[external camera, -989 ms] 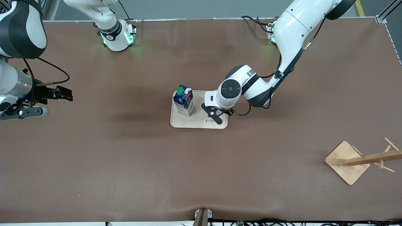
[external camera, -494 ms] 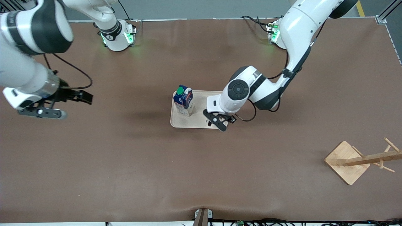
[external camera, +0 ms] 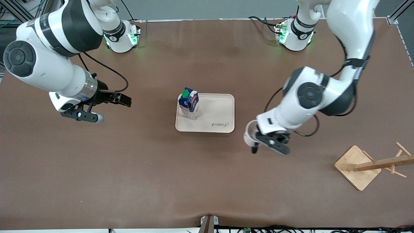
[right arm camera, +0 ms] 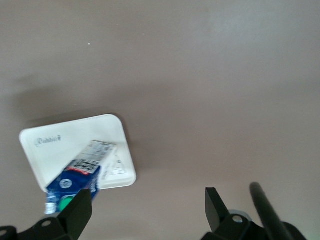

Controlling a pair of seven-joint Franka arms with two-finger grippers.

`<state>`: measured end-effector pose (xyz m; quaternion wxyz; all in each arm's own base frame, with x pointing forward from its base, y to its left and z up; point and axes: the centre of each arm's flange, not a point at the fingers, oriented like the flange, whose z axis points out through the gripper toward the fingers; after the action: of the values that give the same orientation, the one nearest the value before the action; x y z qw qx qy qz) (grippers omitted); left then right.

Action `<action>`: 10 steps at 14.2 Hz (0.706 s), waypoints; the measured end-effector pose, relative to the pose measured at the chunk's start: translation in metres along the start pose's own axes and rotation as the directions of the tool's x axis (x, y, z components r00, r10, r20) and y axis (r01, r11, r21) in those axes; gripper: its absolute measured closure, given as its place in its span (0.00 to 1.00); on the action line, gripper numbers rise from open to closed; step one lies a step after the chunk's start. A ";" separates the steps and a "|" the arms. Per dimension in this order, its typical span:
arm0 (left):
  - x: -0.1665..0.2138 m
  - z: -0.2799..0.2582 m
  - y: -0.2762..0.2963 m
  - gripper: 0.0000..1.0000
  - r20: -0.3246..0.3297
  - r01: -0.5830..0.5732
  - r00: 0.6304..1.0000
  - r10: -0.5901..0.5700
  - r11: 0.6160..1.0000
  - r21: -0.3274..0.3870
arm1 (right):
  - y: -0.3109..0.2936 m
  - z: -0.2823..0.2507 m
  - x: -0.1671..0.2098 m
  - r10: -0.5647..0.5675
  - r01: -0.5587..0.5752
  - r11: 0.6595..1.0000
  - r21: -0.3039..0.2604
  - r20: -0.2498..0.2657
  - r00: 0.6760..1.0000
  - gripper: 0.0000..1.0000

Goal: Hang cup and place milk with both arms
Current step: 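Lift the mug with the left gripper while the right gripper reaches the carton, then grasp the milk carton with the right gripper while the left carries the mug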

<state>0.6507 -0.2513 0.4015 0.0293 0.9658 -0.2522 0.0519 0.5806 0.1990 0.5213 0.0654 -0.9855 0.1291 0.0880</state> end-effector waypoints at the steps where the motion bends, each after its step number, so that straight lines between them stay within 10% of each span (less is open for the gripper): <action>1: -0.004 -0.007 -0.020 0.94 0.008 0.026 1.000 -0.026 1.000 0.003 | -0.016 0.010 -0.008 0.024 -0.024 1.000 -0.004 0.015 1.000 0.00; 10: -0.065 -0.079 -0.179 0.94 0.103 0.230 0.967 -0.234 0.972 0.051 | -0.149 0.142 -0.061 0.079 -0.076 0.994 -0.080 0.038 0.996 0.00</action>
<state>0.6754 -0.0569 0.4673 0.0028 0.9905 -0.1377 0.0007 0.5397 0.3778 0.4105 0.0259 -0.9796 0.1624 0.1157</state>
